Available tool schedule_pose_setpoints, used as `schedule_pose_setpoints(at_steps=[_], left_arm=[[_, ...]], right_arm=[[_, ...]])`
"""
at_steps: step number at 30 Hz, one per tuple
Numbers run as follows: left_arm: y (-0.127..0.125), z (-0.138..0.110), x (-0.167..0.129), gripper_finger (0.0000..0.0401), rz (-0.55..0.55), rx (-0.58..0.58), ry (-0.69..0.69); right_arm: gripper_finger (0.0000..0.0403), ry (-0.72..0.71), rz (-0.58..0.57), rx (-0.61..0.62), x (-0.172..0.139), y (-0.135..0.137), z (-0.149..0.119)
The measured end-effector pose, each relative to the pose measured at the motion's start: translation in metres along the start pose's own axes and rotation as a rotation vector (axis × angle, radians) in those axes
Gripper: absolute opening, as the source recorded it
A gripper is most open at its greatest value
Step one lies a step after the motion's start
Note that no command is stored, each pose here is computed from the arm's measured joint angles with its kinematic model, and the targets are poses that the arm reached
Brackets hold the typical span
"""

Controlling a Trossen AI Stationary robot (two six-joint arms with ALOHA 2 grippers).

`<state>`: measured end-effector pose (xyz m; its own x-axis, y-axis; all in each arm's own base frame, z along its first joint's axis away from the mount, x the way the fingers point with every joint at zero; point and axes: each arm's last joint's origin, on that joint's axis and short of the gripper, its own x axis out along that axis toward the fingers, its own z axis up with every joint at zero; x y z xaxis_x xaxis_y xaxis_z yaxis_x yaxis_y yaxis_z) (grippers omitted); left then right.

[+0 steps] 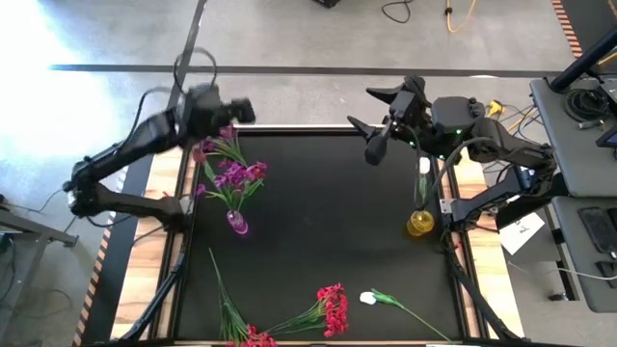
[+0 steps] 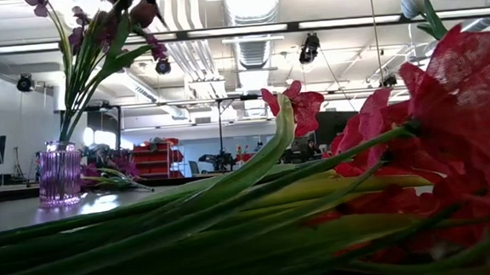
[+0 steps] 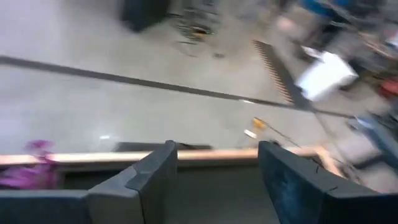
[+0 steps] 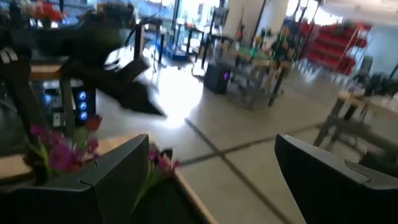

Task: Sort flowers into vase by color
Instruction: Put the violet flower into the violet flower vase

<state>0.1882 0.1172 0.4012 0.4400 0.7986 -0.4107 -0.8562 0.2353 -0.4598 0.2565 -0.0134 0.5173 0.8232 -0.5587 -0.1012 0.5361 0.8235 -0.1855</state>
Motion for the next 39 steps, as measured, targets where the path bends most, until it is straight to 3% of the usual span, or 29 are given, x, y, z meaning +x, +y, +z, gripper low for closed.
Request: schedule_pose_setpoints(at_steps=[4,7,10,15,24,34,39], left_arm=[[0.030,0.018,0.041,0.0210,0.254,-0.003,0.097],[0.057,0.017,0.066,0.0227,0.446,-0.001,0.206],[0.082,0.009,0.092,0.0247,0.571,-0.037,0.278],[0.110,-0.007,0.133,0.0262,0.630,-0.202,0.367],[0.137,-0.050,0.187,0.0262,0.838,-0.301,0.569],[0.156,-0.083,0.200,0.0252,0.947,-0.441,0.589],[0.166,-0.096,0.206,0.0214,0.884,-0.548,0.551]], right_arm=[[0.0341,0.072,0.006,0.036,-0.010,-0.006,-0.006],[0.0341,0.106,0.007,0.053,-0.016,-0.010,-0.010],[0.0341,0.130,0.007,0.068,-0.019,-0.011,-0.012],[0.0341,0.157,0.008,0.094,-0.018,-0.010,-0.017],[0.0341,0.192,0.080,0.220,-0.019,-0.007,-0.020],[0.0341,0.338,0.164,0.259,-0.028,0.007,-0.034],[0.0341,0.362,0.208,0.285,-0.034,0.021,-0.039]])
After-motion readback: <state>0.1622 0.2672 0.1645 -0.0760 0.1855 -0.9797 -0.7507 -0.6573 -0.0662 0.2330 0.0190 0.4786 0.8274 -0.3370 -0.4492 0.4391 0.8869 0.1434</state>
